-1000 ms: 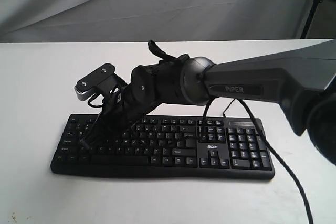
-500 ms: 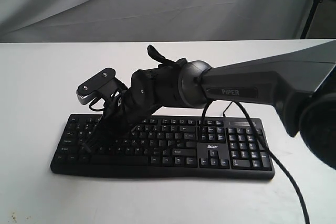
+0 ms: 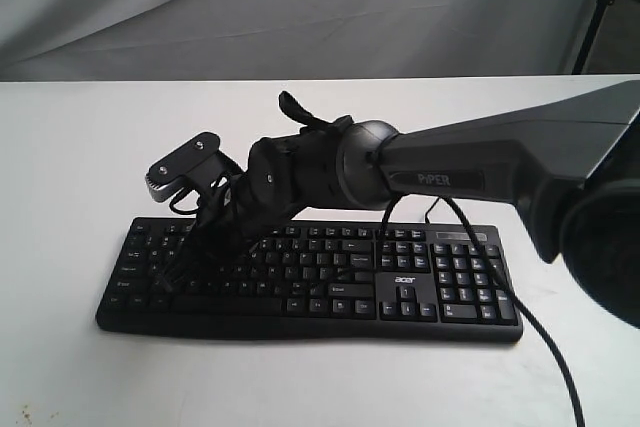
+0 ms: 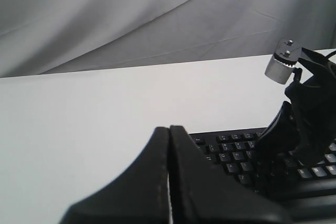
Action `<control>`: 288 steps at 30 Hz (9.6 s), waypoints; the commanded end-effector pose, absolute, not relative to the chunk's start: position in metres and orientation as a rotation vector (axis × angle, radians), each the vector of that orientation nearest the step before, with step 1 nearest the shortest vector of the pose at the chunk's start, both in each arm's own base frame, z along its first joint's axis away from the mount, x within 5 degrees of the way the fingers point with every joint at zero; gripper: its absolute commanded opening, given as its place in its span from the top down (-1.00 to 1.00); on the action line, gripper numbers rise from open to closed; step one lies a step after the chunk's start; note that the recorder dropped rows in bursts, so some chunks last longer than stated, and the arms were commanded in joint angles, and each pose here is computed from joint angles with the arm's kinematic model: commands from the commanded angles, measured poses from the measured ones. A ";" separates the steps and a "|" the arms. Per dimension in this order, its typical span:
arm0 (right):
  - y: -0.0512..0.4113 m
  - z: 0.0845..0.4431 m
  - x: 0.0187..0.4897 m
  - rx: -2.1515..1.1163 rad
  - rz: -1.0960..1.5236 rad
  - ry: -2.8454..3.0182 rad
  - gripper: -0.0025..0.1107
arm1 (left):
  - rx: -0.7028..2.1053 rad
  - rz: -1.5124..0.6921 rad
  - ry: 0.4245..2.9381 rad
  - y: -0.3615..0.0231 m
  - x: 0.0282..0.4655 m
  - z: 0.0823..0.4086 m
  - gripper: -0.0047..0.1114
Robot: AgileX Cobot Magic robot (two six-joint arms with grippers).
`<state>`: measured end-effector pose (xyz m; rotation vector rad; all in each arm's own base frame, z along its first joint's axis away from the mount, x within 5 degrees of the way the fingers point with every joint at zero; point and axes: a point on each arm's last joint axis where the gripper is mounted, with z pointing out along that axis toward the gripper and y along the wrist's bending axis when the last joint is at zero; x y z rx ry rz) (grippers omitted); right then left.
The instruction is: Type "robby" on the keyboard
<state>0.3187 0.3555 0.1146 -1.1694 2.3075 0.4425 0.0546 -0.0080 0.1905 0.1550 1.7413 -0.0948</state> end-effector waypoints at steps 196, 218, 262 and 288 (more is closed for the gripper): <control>0.150 0.245 0.151 -0.815 0.473 2.022 0.96 | 0.161 -0.098 1.734 -0.008 0.055 0.190 0.92; 0.007 0.217 0.060 -0.062 0.097 1.651 0.96 | 0.161 -0.098 1.734 -0.008 0.055 0.190 0.92; 0.005 0.190 0.055 -0.034 0.069 1.734 0.96 | 0.161 -0.098 1.734 -0.008 0.055 0.190 0.92; 0.005 0.190 0.055 -0.034 0.069 1.734 0.96 | 0.161 -0.098 1.734 -0.008 0.055 0.190 0.92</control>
